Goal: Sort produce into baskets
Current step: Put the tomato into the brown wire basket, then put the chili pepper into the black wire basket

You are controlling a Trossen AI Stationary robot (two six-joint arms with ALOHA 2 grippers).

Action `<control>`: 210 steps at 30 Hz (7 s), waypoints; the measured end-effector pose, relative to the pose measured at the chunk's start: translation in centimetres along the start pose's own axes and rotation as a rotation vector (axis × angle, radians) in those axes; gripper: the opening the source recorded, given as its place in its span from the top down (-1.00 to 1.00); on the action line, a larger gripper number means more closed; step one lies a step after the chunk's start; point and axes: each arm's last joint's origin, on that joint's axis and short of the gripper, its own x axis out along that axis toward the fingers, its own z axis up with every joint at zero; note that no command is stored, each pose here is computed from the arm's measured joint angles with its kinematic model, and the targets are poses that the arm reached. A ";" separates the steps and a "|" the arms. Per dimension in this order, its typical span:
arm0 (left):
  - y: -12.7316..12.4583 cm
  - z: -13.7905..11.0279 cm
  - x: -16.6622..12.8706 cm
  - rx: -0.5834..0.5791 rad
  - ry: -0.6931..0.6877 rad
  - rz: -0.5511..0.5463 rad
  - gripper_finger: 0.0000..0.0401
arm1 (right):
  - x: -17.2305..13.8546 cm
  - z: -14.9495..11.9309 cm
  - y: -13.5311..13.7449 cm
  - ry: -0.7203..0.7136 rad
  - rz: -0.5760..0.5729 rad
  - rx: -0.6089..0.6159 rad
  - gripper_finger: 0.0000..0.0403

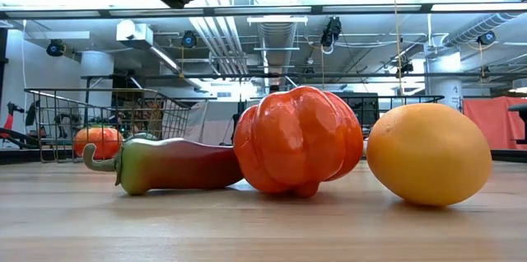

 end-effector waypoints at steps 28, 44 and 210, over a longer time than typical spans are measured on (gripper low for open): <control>2.4 1.3 -2.0 0.004 0.079 0.166 -0.28 | -2.5 0.9 -2.0 0.131 -0.197 0.065 -0.79; 15.4 6.4 -7.1 -0.161 0.745 0.732 -0.28 | -3.9 1.5 -2.7 0.162 -0.244 0.095 -0.79; -3.7 -1.8 2.2 -0.087 0.772 -0.094 -0.45 | -7.2 -4.6 1.0 0.798 0.017 0.439 -0.79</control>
